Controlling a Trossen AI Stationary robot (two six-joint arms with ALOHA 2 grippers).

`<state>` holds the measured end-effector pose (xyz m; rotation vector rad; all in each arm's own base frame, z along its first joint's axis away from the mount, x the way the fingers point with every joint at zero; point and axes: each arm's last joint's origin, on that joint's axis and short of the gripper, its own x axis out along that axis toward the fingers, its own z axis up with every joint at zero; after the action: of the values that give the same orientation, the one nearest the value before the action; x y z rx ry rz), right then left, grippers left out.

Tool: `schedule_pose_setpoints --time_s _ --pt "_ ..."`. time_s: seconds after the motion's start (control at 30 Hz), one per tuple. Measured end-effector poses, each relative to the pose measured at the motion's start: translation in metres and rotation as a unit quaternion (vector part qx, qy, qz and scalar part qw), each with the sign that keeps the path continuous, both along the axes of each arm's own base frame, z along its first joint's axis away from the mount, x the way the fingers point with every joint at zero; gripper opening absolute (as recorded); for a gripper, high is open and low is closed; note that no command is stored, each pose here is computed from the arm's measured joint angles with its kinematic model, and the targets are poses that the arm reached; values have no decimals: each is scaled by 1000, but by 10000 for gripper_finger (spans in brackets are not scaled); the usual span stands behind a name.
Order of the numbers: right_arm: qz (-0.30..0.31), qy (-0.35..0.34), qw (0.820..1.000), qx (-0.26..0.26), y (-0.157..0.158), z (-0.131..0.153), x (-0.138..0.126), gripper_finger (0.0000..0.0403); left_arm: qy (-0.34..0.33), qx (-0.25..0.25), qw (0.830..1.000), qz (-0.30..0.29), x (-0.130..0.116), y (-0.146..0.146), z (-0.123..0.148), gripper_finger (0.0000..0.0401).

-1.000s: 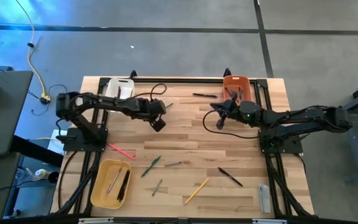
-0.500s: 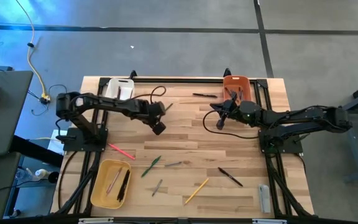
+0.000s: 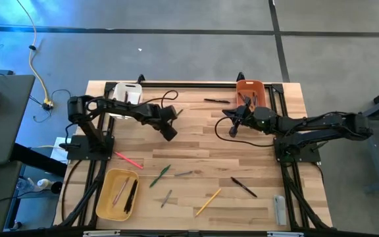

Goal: Sort crayons/erasers/pens/pencils in bins
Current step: Put the green pencil into the white bin

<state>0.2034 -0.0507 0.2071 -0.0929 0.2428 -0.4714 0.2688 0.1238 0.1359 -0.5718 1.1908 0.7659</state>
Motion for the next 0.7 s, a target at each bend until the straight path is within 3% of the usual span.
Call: schedule_pose_setpoints --time_s 0.2,0.4,0.57,0.7 --pt "0 0 1000 0 0 0 0 0 6 -17 1000 -17 2 0 -6 94" --pt "0 1 1000 0 0 0 0 0 22 -30 998 -57 4 -1 -16 46" --pt "0 1 1000 0 0 0 0 0 28 -19 997 -76 6 -4 -16 9" --pt "0 1 1000 0 0 0 0 0 26 -12 997 -75 3 -5 -11 5"
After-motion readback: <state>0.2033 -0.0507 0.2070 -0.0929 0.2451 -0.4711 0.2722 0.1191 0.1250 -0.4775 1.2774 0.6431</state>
